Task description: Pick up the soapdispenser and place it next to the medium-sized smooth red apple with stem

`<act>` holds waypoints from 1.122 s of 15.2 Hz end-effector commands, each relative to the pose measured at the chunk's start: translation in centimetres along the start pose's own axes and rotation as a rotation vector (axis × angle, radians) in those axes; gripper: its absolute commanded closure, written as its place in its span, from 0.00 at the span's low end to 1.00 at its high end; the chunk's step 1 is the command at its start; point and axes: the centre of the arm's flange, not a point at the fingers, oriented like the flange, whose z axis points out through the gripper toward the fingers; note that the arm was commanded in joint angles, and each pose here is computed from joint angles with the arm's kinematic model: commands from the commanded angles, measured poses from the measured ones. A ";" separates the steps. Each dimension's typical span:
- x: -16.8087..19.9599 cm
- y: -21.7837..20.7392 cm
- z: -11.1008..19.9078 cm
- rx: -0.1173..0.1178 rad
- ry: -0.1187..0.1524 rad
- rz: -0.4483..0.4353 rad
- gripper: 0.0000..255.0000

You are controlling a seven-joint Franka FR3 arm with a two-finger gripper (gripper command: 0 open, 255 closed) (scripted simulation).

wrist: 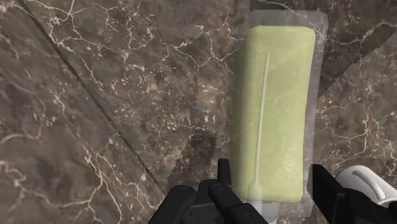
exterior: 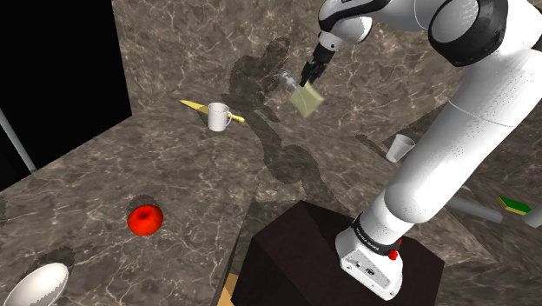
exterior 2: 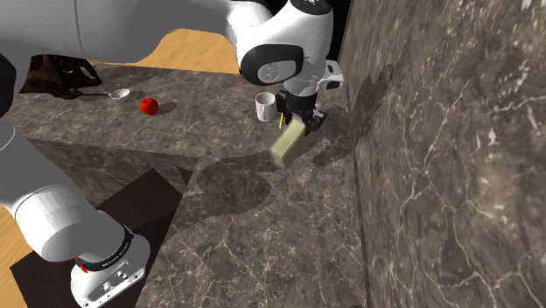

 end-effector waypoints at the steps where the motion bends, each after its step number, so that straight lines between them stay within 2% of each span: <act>1: 0.2 -0.2 -1.1 0.000 0.000 0.000 1.00; 17: 1.6 -0.9 -9.4 0.000 0.000 0.000 1.00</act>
